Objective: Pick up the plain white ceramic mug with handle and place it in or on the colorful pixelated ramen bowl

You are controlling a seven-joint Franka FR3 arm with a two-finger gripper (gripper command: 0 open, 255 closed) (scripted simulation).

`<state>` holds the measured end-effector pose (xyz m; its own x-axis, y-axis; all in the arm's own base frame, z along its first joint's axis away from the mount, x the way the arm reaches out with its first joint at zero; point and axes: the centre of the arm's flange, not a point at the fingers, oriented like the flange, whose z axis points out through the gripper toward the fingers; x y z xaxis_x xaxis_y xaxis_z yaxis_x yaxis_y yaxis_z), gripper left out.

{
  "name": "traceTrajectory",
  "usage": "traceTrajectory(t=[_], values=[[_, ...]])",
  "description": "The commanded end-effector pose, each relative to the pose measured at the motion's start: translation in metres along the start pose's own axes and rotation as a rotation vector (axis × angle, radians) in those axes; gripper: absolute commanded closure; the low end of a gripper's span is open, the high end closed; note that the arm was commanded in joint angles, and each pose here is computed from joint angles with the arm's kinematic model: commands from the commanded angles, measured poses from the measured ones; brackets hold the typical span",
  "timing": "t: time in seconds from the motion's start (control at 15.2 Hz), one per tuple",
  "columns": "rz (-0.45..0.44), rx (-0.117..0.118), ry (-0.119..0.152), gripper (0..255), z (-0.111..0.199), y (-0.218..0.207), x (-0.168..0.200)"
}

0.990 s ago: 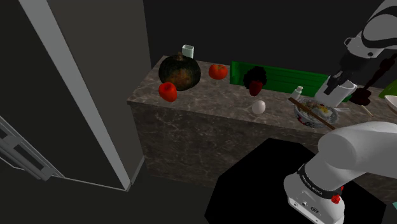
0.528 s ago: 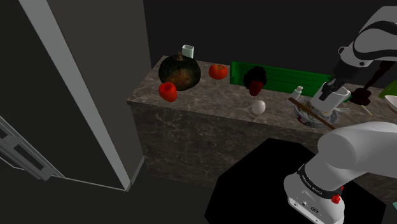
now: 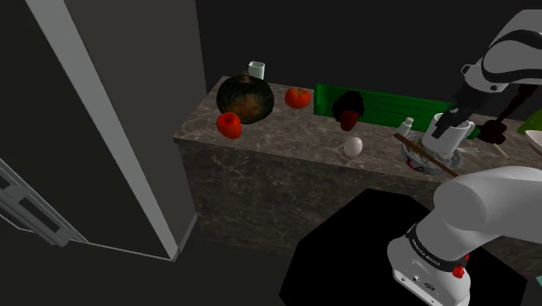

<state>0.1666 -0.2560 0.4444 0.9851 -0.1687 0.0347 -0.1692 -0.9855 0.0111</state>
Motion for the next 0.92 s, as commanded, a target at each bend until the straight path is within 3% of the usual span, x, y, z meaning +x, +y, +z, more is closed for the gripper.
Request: traceTrajectory(t=[0.0, 0.2, 0.46, 0.86], values=[[0.0, 0.0, 0.0, 0, 0.0, 0.0, 0.0], [0.0, 0.0, 0.0, 0, 0.0, 0.0, 0.0], [0.0, 0.0, 0.0, 0, -0.05, 0.0, 0.0], [0.0, 0.0, 0.0, 0, -0.05, 0.0, 0.0]])
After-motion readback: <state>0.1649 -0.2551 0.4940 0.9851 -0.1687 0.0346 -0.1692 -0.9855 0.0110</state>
